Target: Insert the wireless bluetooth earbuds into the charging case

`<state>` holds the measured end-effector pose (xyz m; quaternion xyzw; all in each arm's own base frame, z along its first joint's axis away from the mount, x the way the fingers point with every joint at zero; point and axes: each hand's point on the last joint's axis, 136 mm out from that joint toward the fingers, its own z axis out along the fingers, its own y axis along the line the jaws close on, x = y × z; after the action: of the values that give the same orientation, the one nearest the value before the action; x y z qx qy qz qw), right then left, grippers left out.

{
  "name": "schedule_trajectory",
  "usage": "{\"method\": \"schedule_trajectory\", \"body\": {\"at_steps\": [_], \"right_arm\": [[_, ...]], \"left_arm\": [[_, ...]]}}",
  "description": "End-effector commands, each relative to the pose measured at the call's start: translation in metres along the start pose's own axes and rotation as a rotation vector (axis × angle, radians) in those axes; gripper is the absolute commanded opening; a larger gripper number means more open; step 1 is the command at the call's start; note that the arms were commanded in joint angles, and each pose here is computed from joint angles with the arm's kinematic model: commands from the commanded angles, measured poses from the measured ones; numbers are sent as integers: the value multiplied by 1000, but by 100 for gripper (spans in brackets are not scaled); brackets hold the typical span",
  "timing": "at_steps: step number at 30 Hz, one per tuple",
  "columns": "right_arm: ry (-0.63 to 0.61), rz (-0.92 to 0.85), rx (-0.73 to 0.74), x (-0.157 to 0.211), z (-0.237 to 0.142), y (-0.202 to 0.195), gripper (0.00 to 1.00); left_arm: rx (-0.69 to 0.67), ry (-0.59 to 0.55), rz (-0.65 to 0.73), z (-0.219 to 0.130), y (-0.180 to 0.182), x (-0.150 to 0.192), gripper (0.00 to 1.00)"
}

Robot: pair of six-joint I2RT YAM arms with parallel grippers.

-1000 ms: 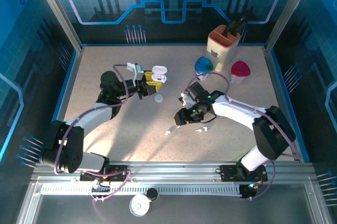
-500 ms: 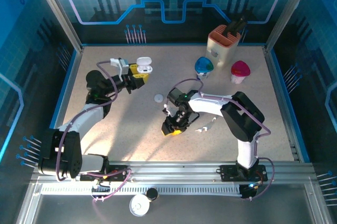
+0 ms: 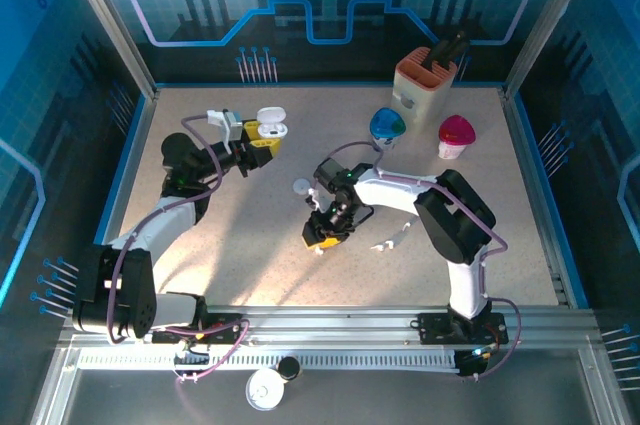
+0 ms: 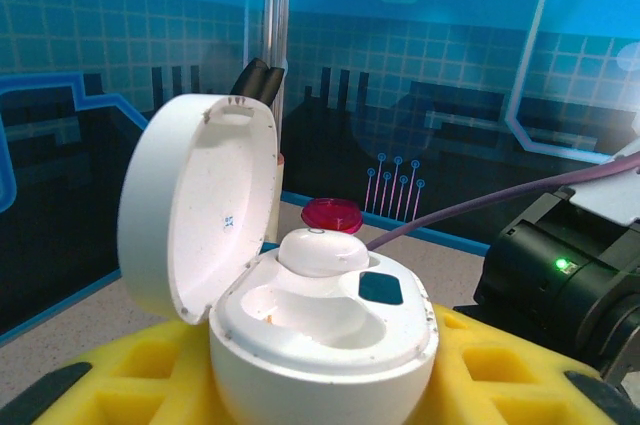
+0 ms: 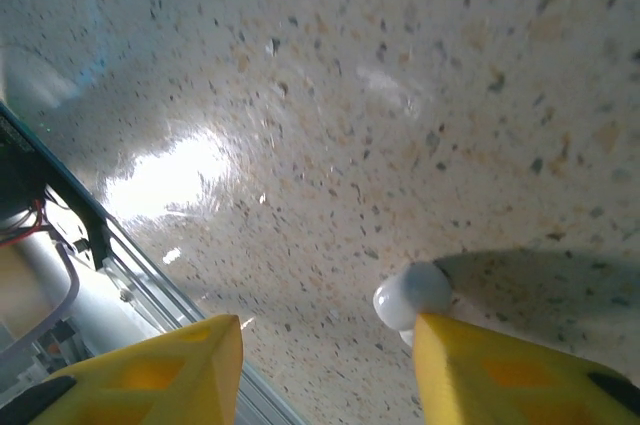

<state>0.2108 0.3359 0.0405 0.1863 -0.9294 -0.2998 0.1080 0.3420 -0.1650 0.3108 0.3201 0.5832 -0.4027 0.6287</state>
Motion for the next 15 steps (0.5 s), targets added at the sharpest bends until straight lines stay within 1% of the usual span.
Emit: {"method": "schedule_trajectory", "body": {"at_steps": [1, 4, 7, 12, 15], "right_arm": [[8, 3, -18, -9, 2, 1, 48], [-11, -15, 11, -13, -2, 0, 47], [-60, -34, 97, -13, -14, -7, 44], [-107, -110, 288, -7, -32, -13, 43], [-122, -153, 443, -5, -37, -19, 41]], "left_arm": [[-14, -36, 38, -4, -3, -17, 39], [-35, -40, 39, -6, 1, -18, 39], [-59, -46, 42, -9, 6, -19, 39], [-90, -56, 44, -13, 16, -20, 39], [-121, -62, 44, -16, 24, -21, 40]]}}
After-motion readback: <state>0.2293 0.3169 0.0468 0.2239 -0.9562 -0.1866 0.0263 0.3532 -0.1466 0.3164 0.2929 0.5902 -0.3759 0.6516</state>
